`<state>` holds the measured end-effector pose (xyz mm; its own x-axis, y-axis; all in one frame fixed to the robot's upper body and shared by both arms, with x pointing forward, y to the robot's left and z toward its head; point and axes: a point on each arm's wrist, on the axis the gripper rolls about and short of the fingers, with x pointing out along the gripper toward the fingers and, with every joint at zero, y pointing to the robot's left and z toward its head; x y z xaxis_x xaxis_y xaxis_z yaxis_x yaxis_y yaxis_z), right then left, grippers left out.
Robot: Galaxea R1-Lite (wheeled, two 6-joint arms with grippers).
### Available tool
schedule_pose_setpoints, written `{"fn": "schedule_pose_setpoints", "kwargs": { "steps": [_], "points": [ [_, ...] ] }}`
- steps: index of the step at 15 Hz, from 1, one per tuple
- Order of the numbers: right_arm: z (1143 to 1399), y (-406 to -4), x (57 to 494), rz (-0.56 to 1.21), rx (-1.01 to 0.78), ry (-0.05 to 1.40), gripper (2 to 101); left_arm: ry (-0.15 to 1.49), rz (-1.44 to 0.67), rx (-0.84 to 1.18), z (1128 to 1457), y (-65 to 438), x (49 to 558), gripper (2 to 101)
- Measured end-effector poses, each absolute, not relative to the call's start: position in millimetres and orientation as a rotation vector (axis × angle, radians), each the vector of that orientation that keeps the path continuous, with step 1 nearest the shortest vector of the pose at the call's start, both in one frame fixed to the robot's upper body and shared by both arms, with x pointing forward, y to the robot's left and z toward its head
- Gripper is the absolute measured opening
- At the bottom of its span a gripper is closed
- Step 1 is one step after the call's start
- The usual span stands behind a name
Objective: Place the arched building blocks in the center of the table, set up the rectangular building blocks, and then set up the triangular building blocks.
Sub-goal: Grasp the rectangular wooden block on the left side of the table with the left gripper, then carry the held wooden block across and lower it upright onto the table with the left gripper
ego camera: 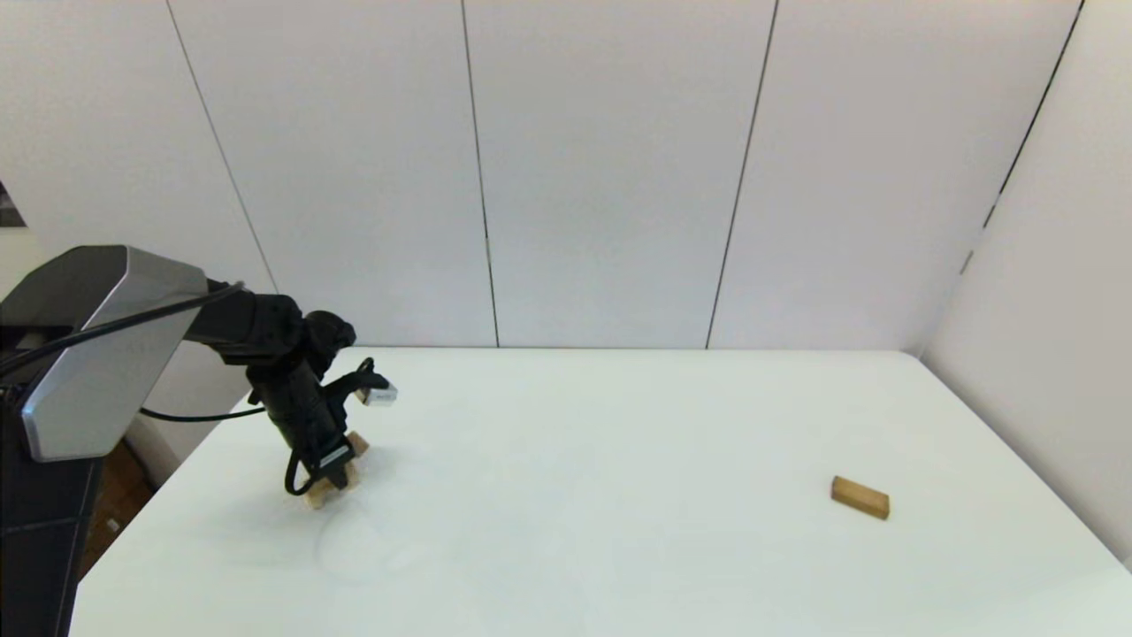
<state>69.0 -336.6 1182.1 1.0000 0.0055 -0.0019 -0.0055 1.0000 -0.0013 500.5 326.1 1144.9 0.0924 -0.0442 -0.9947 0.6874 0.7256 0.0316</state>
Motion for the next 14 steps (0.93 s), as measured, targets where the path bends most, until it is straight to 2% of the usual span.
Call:
{"fn": "schedule_pose_setpoints", "kwargs": {
  "steps": [7,11,14],
  "points": [
    [1182.1,-336.6,69.0,0.006,-0.001,0.002,98.0,1.368,-0.578,0.583,1152.6,325.6,500.0,25.9],
    [1182.1,-336.6,69.0,0.006,-0.001,0.002,98.0,1.283,-0.577,0.619,1181.7,321.6,498.5,25.9],
    [1182.1,-336.6,69.0,0.005,-0.001,0.002,98.0,1.197,-0.616,0.682,1205.3,292.3,495.1,25.9]
  ]
}}
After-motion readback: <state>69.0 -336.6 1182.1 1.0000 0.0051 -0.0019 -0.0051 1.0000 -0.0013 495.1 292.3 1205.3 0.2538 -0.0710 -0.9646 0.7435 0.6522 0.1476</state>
